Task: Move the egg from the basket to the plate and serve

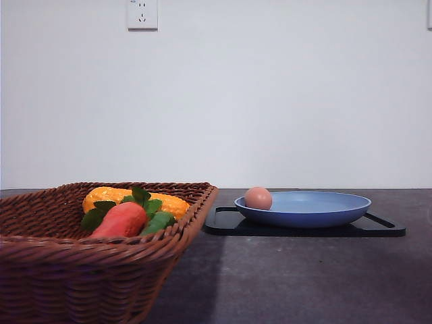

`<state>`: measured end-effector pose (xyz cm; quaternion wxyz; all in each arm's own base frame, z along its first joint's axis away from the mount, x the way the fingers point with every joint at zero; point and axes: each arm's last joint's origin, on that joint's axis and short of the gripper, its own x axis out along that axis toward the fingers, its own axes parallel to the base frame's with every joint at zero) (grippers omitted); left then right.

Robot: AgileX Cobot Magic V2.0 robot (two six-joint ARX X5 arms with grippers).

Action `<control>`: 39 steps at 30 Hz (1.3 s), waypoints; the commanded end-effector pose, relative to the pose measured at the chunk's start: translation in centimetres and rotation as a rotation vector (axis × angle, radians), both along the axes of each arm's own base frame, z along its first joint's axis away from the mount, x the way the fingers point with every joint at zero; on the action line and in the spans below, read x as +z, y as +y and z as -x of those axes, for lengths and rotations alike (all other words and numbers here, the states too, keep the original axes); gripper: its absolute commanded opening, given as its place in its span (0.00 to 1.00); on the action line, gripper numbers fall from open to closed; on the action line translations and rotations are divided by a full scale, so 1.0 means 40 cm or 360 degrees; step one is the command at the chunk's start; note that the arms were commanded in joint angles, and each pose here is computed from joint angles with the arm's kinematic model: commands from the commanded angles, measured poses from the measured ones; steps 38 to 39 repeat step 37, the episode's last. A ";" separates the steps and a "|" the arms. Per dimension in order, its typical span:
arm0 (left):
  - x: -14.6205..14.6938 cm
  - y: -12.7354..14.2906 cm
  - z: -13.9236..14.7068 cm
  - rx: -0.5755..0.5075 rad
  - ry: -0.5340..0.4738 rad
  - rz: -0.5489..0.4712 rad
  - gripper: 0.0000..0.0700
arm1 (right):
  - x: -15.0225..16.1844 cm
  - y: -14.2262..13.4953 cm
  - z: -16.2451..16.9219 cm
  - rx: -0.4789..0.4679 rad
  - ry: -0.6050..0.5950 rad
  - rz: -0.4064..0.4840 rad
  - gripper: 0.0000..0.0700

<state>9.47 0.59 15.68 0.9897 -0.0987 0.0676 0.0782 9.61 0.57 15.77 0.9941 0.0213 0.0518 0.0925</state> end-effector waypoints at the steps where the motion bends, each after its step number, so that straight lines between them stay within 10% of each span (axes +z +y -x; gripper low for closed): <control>1: -0.023 0.000 -0.002 -0.0001 0.0053 0.0011 0.00 | -0.002 0.000 -0.001 -0.0008 -0.0009 -0.0017 0.00; 39: -0.023 0.000 -0.002 -0.0001 0.0053 0.0011 0.00 | -0.002 0.000 -0.001 -0.0008 -0.0009 -0.0017 0.00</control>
